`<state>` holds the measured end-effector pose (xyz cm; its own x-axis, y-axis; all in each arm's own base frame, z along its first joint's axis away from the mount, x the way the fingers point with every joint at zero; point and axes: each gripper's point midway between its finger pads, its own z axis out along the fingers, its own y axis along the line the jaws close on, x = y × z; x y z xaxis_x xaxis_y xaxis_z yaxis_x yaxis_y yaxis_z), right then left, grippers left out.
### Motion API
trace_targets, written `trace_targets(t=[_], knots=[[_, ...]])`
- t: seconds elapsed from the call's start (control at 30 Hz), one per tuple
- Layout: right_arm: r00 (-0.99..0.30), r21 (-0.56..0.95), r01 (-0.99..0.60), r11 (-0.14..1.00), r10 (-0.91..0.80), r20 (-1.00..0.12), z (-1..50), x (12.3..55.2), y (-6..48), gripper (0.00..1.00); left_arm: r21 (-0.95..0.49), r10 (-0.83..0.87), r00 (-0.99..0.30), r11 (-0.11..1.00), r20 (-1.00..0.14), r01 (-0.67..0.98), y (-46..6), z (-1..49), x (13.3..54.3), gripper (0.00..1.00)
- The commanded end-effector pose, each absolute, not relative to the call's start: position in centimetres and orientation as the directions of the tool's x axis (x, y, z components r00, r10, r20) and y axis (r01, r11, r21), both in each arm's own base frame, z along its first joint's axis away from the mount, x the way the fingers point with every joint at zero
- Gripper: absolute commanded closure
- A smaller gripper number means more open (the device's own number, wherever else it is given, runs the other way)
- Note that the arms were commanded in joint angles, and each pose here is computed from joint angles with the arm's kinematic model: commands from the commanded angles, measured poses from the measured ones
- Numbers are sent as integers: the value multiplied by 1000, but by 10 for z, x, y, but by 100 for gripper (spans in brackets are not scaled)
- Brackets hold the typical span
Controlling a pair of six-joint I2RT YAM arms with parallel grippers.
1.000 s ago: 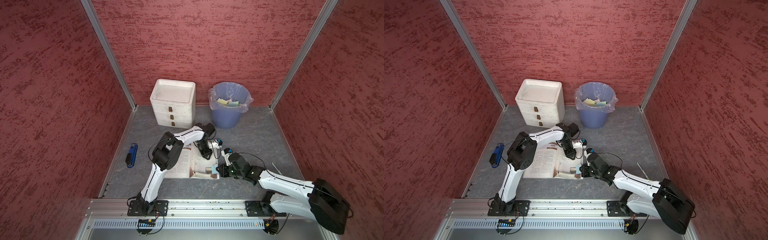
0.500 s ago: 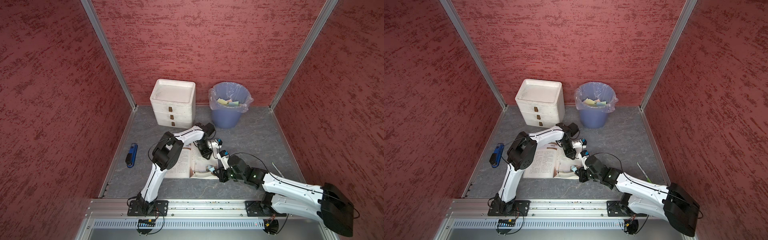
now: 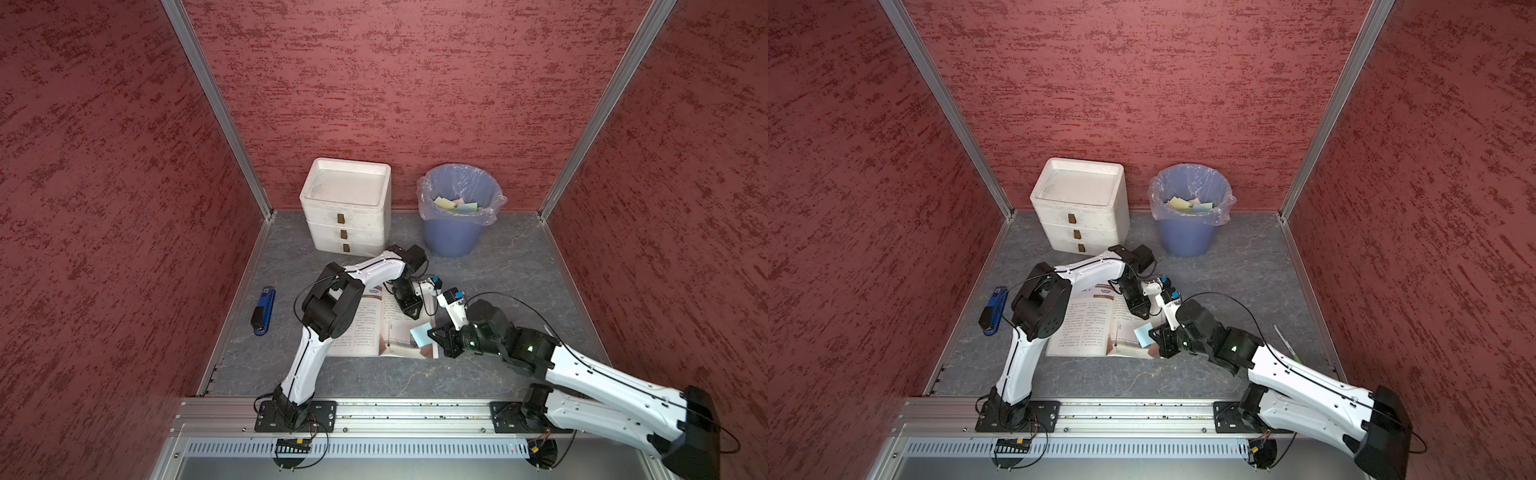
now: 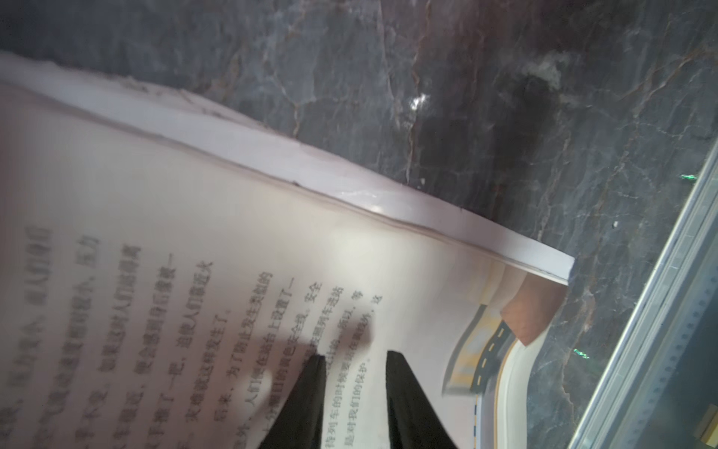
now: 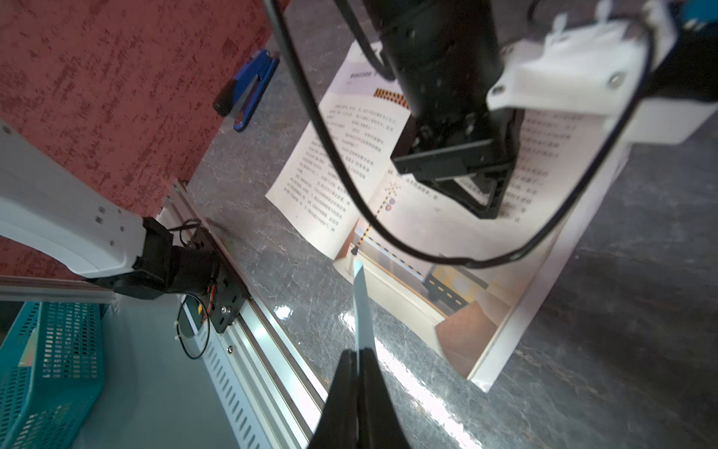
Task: Peel off the used sticky note
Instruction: Place the note in the trash bin.
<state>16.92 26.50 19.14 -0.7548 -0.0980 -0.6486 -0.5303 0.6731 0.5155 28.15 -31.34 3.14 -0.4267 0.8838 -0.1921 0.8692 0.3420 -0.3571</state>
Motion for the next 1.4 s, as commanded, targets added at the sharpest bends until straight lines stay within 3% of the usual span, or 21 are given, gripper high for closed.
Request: trace_targets(t=[0.0,0.03,0.3,0.47,0.7,0.83,1.03,1.1,1.17,1.23,1.33,1.37], knots=[[-695,459,-511,727,-35,-718,243,193,247,100,-359,835,-470,362,-285,860,-300,82,287,64],[-678,458,-499,736,-2,-735,263,203,240,100,-358,823,-480,369,-303,858,-294,94,287,61],[-547,467,-297,833,253,-798,376,309,182,100,-308,687,-547,453,-478,837,-220,171,286,2],[-469,483,-175,858,359,-807,408,385,156,100,-275,599,-602,549,-528,789,-167,176,283,0],[-451,425,-1,905,379,-808,383,483,140,100,-199,426,-657,725,-623,659,-100,172,292,0],[-451,383,63,922,368,-813,363,519,139,100,-202,302,-684,808,-664,553,-66,166,302,0],[-451,313,108,944,327,-831,347,549,136,94,-291,217,-731,815,-647,500,-44,148,304,0],[-462,302,107,947,316,-829,344,553,138,88,-291,210,-727,817,-653,497,-41,143,305,0],[-463,298,105,949,312,-830,346,554,139,74,-283,223,-721,812,-656,510,-42,137,302,0],[-454,279,109,954,298,-840,350,553,138,54,-294,244,-725,796,-644,529,-47,130,297,0],[-431,216,133,967,253,-866,361,548,133,4,-323,269,-738,769,-619,551,-54,122,290,0],[-430,189,137,972,231,-873,365,544,134,2,-328,272,-741,766,-614,553,-55,121,289,0]])
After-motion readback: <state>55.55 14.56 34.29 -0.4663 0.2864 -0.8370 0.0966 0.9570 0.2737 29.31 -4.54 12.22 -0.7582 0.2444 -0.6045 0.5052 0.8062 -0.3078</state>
